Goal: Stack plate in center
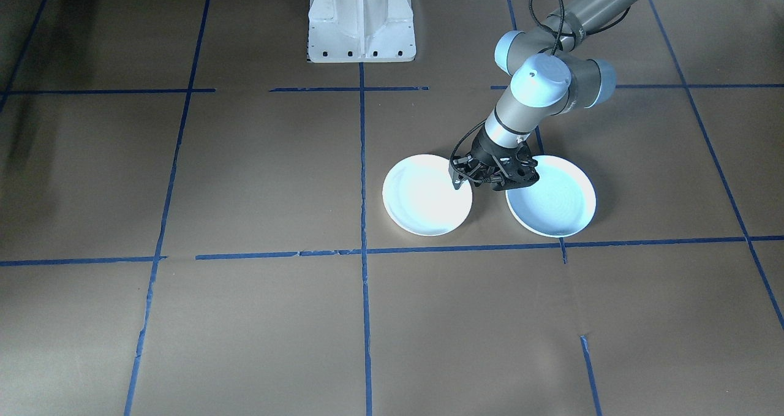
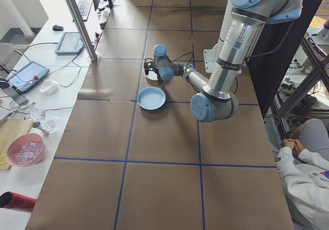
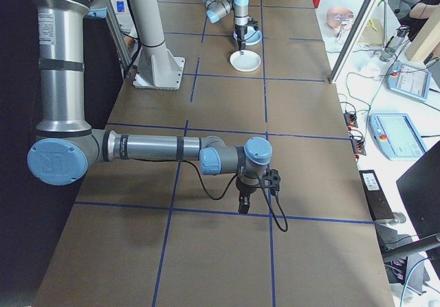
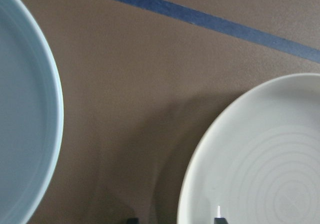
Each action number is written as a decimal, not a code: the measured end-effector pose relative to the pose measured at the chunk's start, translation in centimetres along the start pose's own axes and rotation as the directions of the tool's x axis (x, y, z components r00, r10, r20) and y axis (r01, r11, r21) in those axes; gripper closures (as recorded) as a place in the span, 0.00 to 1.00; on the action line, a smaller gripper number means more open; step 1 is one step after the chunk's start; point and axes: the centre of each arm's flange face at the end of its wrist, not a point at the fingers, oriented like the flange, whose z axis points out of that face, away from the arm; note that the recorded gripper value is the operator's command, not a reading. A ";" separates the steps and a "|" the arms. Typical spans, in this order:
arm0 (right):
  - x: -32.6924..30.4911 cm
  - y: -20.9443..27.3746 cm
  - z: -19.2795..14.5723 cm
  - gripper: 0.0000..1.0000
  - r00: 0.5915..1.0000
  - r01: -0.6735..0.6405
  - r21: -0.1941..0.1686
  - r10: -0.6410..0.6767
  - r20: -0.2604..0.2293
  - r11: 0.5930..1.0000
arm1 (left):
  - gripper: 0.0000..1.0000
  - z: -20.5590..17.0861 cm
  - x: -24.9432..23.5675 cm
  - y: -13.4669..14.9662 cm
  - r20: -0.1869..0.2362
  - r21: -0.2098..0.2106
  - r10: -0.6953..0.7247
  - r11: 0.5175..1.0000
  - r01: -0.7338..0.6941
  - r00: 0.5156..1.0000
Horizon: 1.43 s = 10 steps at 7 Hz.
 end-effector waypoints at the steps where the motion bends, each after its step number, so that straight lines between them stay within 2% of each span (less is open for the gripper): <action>1: 0.0 0.0 0.0 0.00 1.000 0.000 0.000 0.000 0.000 1.000 | 1.00 -0.1 0.0 -0.1 -0.003 0.001 0.002 1.000 -0.002 1.000; 4: 0.0 0.0 0.0 0.00 1.000 0.000 0.000 0.000 0.000 1.000 | 1.00 -1.1 0.1 -1.0 -0.025 0.019 0.006 1.000 -0.005 1.000; 6: 0.0 0.0 0.0 0.00 1.000 0.000 0.000 0.000 0.000 1.000 | 1.00 -4.1 -0.7 -4.1 -0.056 0.050 -0.016 0.999 0.018 0.998; 8: 0.0 0.0 0.0 0.00 1.000 0.000 0.000 0.000 0.000 1.000 | 1.00 -8.6 -3.8 -8.0 -0.078 0.066 -0.010 0.998 0.015 0.997; 10: 0.0 0.0 0.0 0.00 1.000 0.000 0.000 0.000 0.000 1.000 | 1.00 -10.9 -11.0 -10.6 -0.034 0.074 0.024 0.997 -0.021 0.999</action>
